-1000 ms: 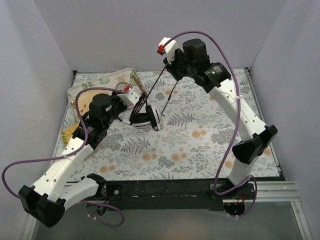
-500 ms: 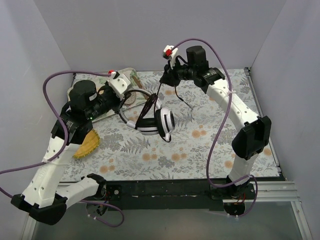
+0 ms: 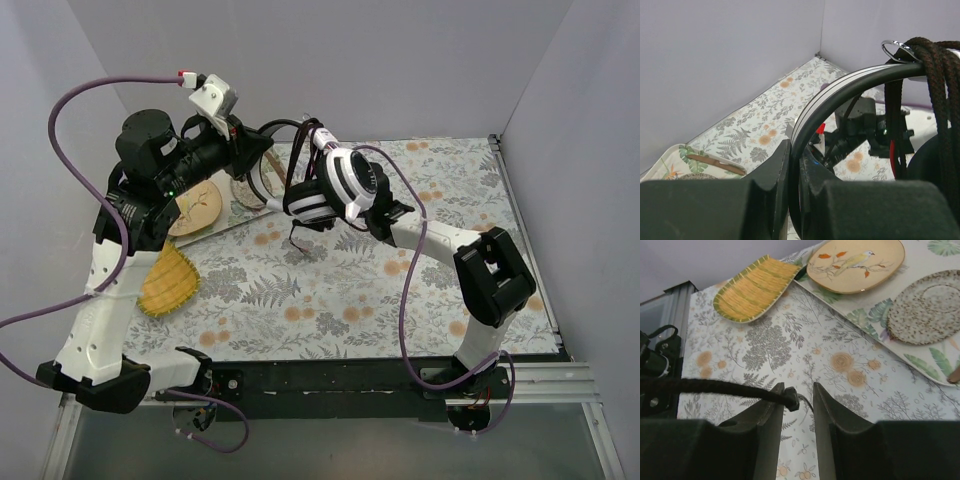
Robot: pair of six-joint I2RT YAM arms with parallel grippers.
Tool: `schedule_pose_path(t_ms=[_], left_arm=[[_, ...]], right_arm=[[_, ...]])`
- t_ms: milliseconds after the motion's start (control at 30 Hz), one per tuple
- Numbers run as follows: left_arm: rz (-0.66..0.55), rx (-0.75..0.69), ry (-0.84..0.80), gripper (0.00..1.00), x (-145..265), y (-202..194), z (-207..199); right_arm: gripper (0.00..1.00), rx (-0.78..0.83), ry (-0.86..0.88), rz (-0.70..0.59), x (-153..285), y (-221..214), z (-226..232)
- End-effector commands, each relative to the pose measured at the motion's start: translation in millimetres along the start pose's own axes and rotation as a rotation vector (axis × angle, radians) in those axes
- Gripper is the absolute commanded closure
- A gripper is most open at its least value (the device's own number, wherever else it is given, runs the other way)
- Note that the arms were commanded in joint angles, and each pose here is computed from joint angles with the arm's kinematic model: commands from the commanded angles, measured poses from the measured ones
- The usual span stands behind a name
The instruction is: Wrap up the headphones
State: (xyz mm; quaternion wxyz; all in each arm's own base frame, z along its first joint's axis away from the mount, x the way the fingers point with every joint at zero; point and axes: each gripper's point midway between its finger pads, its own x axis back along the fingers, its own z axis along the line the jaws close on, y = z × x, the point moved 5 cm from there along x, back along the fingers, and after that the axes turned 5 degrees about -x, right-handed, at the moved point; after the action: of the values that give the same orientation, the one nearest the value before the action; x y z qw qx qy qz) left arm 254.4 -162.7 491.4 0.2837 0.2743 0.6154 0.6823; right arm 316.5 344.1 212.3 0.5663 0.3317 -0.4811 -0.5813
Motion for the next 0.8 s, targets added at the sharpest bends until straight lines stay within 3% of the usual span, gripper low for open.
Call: schedule_pose_path(t_ms=[0, 367, 767], left_arm=[[-0.183, 0.031, 0.07, 1.0, 20.1, 52.4, 2.5], [-0.224, 0.02, 0.177, 1.0, 27.8, 64.3, 16.6], [-0.272, 0.015, 0.234, 1.0, 42.1, 79.6, 19.4]], right_arm=[[0.63, 0.078, 0.047, -0.169, -11.6, 36.4, 18.7], [0.57, 0.051, -0.037, -0.224, -20.9, 29.0, 13.3], [0.54, 0.004, -0.064, -0.209, -14.8, -15.3, 13.7]])
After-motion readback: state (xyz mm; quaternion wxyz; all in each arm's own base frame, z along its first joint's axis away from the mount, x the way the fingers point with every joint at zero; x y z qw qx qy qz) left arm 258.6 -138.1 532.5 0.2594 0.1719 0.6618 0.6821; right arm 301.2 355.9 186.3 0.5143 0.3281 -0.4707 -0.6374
